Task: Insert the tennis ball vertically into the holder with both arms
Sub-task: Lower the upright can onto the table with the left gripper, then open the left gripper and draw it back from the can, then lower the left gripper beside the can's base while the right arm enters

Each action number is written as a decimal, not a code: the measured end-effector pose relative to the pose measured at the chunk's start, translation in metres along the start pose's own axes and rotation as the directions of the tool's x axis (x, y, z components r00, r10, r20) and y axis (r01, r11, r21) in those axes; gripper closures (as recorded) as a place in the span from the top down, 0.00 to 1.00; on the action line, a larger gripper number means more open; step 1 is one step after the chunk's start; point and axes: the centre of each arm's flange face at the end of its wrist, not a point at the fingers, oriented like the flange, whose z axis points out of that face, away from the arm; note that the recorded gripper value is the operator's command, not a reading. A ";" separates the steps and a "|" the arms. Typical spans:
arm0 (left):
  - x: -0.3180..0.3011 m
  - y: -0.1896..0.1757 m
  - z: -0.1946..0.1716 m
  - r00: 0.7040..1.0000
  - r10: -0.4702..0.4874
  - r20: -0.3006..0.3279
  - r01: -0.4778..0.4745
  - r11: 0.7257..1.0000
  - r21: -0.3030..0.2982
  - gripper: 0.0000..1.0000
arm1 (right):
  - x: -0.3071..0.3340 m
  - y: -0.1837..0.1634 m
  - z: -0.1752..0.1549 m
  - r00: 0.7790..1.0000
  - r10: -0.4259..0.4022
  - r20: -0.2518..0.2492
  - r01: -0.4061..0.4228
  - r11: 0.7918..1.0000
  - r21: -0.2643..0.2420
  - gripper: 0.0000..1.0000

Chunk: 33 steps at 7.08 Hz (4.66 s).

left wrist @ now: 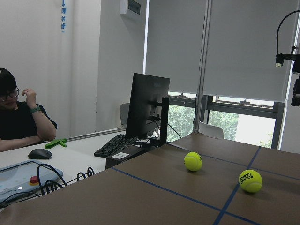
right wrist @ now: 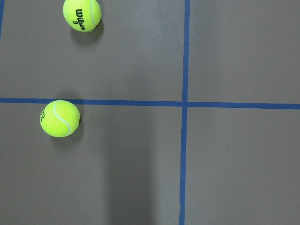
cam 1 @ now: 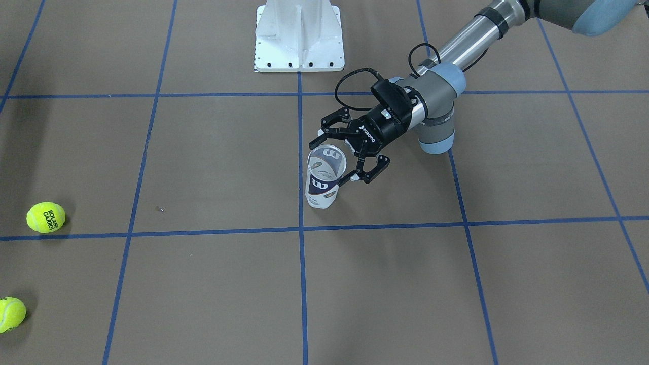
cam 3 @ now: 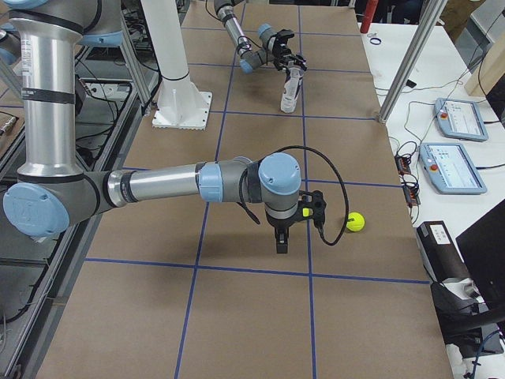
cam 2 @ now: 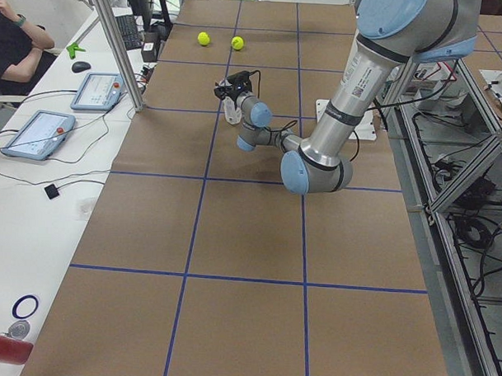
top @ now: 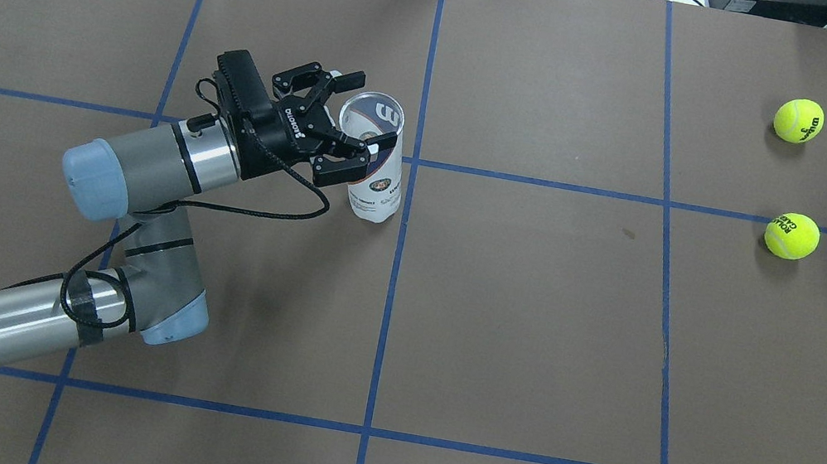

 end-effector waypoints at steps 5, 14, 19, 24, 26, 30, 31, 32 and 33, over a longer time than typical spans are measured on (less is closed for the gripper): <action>0.004 -0.007 -0.001 1.000 -0.003 -0.008 0.003 1.000 0.015 0.99 | 0.000 -0.001 0.000 1.000 -0.002 -0.001 0.002 1.000 0.001 0.99; 0.002 -0.066 -0.019 0.999 0.028 0.039 -0.026 0.998 -0.058 0.99 | -0.003 -0.003 -0.004 1.000 -0.006 -0.020 0.007 1.000 0.008 0.99; -0.049 -0.052 -0.093 0.999 0.032 0.000 -0.030 0.922 -0.386 0.99 | 0.012 0.013 0.009 1.000 -0.023 -0.020 0.024 1.000 0.021 0.99; -0.034 0.017 -0.096 0.999 -0.034 0.005 0.032 0.857 -0.515 0.99 | 0.019 0.025 0.023 0.996 -0.090 -0.018 0.091 0.993 0.068 0.99; -0.023 0.023 -0.091 0.999 -0.045 -0.010 0.033 0.854 -0.519 0.99 | 0.002 0.020 0.039 0.994 -0.110 -0.009 0.110 0.993 0.034 0.99; -0.020 0.021 -0.088 0.999 -0.048 -0.016 0.033 0.856 -0.515 0.99 | -0.100 -0.009 0.091 1.000 -0.024 0.019 0.025 0.999 -0.025 0.99; -0.020 0.022 -0.088 0.999 -0.048 -0.016 0.033 0.856 -0.516 0.99 | -0.122 -0.018 0.101 0.999 -0.037 0.003 0.037 0.999 -0.028 0.99; -0.020 0.022 -0.088 0.999 -0.047 -0.016 0.033 0.856 -0.516 0.99 | -0.139 -0.027 0.110 0.998 -0.059 -0.016 0.059 0.998 -0.026 0.99; -0.020 0.022 -0.088 0.999 -0.047 -0.016 0.032 0.856 -0.516 0.99 | -0.155 -0.039 0.120 0.997 -0.078 -0.027 0.078 0.997 -0.028 0.99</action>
